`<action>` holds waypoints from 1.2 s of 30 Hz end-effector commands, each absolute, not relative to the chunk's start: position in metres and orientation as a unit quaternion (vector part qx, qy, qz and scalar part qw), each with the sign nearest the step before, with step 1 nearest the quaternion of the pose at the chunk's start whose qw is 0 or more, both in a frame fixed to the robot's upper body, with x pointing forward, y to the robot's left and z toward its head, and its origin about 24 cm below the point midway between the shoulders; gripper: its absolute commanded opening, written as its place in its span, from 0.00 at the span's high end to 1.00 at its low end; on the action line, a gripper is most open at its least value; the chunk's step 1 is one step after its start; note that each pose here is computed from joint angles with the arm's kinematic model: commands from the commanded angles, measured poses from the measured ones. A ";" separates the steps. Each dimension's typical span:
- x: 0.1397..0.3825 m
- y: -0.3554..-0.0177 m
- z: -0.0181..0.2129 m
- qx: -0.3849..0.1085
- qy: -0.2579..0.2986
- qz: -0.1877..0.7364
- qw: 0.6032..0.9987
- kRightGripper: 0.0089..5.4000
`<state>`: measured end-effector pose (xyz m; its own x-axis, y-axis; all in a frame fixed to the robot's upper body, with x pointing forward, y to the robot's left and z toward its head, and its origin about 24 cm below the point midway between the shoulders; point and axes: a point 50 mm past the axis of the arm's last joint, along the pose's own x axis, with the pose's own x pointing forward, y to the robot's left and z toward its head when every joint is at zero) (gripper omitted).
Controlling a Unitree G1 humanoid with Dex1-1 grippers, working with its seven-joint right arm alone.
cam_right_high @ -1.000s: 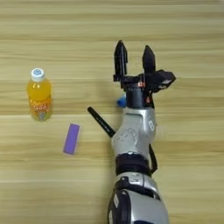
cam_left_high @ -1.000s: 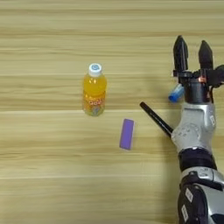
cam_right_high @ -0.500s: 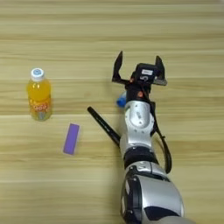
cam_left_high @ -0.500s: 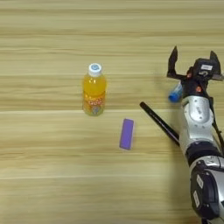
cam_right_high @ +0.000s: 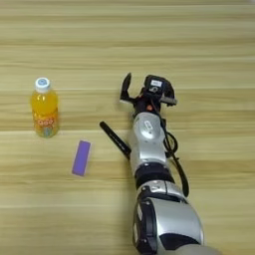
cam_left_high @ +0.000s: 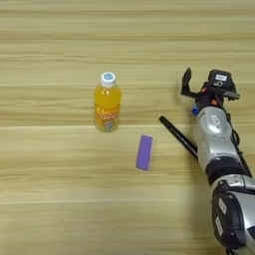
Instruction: Move the objects on the table
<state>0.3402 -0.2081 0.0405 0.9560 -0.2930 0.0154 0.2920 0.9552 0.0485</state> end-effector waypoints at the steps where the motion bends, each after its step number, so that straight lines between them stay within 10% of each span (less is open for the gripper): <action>1: 0.360 -0.205 0.080 0.026 -0.047 -0.126 0.991 0.00; 36: 0.361 -0.207 0.058 0.032 0.073 -0.198 0.977 0.00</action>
<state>0.3382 -0.2088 0.0182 0.8763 -0.3972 -0.2727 0.4138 0.9104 0.0036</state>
